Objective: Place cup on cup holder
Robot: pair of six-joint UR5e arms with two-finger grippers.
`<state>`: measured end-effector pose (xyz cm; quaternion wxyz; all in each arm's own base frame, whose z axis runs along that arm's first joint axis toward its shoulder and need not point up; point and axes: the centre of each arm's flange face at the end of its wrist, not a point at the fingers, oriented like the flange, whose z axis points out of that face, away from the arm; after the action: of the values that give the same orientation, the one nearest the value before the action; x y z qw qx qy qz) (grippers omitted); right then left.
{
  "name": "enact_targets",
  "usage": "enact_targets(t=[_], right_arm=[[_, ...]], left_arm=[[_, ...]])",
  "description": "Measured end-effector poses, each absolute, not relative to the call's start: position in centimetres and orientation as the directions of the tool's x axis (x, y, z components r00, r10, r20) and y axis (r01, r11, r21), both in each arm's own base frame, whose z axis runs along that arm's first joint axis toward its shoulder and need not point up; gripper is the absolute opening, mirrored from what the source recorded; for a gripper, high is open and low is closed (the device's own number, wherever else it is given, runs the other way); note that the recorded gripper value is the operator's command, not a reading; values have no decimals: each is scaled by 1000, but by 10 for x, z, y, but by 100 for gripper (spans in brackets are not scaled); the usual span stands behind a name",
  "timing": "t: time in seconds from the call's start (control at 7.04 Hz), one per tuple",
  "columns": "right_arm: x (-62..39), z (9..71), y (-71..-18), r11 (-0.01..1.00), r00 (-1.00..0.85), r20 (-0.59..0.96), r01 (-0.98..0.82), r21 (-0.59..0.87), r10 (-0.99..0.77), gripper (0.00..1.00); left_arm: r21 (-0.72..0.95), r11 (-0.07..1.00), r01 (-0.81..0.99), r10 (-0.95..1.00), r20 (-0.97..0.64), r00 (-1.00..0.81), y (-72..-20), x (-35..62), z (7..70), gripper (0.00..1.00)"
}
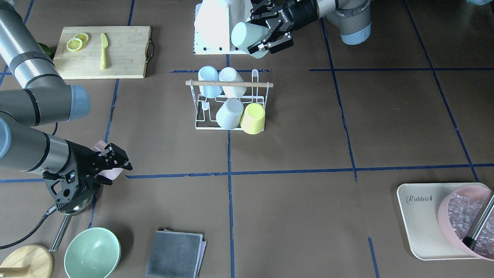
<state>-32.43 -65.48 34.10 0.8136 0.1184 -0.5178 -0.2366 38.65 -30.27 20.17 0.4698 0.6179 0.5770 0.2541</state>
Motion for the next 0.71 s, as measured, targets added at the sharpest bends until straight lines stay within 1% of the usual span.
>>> enact_targets(t=[0.28,0.57,0.71], right_arm=[[-325,336,-654,784,294,727,250,568,-620,0],[-325,312,-653,712,252,666,213,669,-702,0],[-322,298,-650,668,227,631,172,724,-742,0]], left_arm=[[818,107,565,946,-259,195,-274,391,222,7],[792,109,601,933,-291,214,-271,413,235,7],[787,90,610,930,-285,231,-273,419,237,8]])
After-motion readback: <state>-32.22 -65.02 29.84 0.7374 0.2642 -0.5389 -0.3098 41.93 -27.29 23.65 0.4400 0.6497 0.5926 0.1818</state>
